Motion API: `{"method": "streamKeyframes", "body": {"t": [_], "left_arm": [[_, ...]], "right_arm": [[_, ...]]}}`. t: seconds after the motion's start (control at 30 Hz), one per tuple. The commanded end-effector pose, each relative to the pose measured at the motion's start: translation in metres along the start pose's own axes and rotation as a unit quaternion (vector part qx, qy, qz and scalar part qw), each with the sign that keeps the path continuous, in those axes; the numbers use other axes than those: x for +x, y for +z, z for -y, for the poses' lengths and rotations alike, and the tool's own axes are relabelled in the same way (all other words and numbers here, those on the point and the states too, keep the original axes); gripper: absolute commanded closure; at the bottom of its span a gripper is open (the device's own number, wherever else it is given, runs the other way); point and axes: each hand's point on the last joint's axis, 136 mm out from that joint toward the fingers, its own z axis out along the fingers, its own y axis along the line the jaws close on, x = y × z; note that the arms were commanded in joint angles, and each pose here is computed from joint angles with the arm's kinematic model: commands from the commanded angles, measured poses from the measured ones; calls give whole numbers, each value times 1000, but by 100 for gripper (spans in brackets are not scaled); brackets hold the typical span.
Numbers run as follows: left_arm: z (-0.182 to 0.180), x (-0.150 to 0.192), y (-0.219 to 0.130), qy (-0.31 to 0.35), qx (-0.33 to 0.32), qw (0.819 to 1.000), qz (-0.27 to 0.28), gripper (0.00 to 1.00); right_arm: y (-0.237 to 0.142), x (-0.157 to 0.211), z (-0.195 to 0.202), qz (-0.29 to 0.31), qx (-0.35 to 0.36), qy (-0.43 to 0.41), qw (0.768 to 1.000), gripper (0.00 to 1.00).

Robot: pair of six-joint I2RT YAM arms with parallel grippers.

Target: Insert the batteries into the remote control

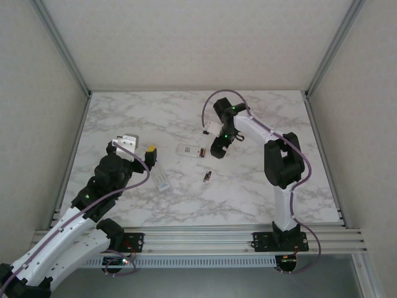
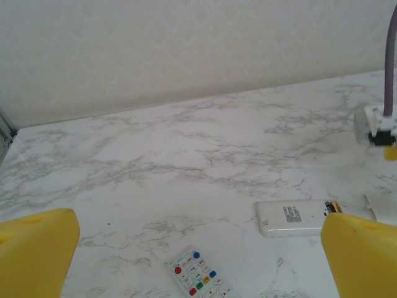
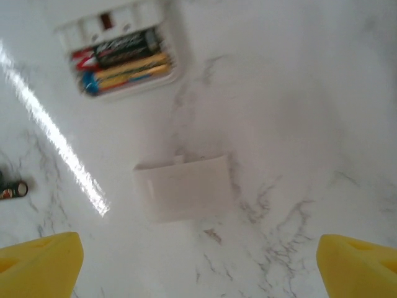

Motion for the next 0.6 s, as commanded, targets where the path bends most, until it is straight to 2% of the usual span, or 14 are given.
{"method": "streamKeyframes", "body": {"t": [0.0,0.2,0.4,0.57], "left_arm": [[-1,-8,0,-9,0,1000,13,0],[-2,-5,2,-21,-4,1000,12,1],[-3,-4,1,-18,-5,1000,7,0],[-4,-3,0,-18,-8,1000,6,0]], "right_arm": [[19,13,-8,-37,-5,-73,997,4],[42,6,-9,-32,-11,-76,997,11],[59,17,-19,-50,-39,-84,994,16],[67,22,-25,-59,-51,-74,994,26]]}}
